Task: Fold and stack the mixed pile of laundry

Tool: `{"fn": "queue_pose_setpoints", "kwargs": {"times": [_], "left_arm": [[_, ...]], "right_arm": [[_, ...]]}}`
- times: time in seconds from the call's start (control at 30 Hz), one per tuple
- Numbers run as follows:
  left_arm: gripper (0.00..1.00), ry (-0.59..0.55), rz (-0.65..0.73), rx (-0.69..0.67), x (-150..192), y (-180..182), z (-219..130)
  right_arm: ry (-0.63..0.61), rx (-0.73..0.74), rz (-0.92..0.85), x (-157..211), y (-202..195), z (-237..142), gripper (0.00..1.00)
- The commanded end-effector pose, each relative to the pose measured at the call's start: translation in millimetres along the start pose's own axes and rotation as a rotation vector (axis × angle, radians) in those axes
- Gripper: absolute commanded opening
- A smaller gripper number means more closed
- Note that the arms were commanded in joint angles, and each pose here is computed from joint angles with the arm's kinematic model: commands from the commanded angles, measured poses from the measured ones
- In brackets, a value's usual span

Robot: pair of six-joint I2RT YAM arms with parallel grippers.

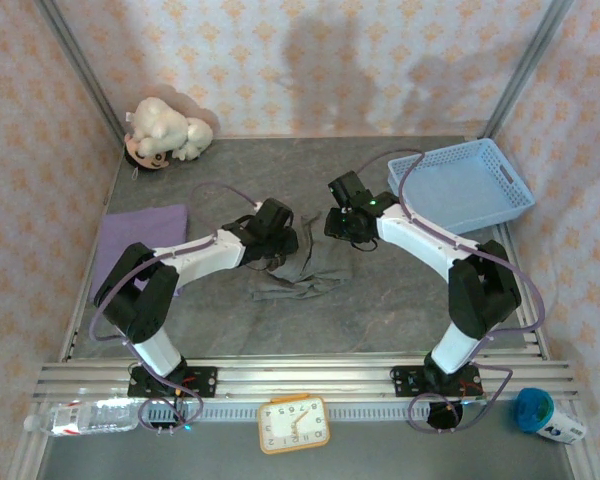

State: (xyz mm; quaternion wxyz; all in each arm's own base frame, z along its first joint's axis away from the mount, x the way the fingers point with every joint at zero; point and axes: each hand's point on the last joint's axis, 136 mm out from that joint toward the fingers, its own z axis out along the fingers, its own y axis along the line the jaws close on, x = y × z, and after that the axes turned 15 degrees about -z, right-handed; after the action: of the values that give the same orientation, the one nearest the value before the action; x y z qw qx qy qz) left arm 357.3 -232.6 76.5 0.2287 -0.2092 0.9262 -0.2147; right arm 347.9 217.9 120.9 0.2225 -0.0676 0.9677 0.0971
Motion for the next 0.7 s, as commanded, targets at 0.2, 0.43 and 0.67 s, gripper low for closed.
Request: {"fn": "queue_pose_setpoints", "kwargs": {"times": [0.2,0.43,0.67], "left_arm": [[0.33,0.007,0.005,-0.058,4,13,3],[0.45,0.053,-0.029,-0.023,11,3,20],[0.26,0.034,-0.042,-0.010,3,-4,18]], "right_arm": [[-0.019,0.054,-0.017,-4,-11,-6,0.43],[-0.017,0.045,-0.009,-5,-9,-6,0.43],[-0.026,0.067,-0.018,-6,-14,-11,0.43]]}}
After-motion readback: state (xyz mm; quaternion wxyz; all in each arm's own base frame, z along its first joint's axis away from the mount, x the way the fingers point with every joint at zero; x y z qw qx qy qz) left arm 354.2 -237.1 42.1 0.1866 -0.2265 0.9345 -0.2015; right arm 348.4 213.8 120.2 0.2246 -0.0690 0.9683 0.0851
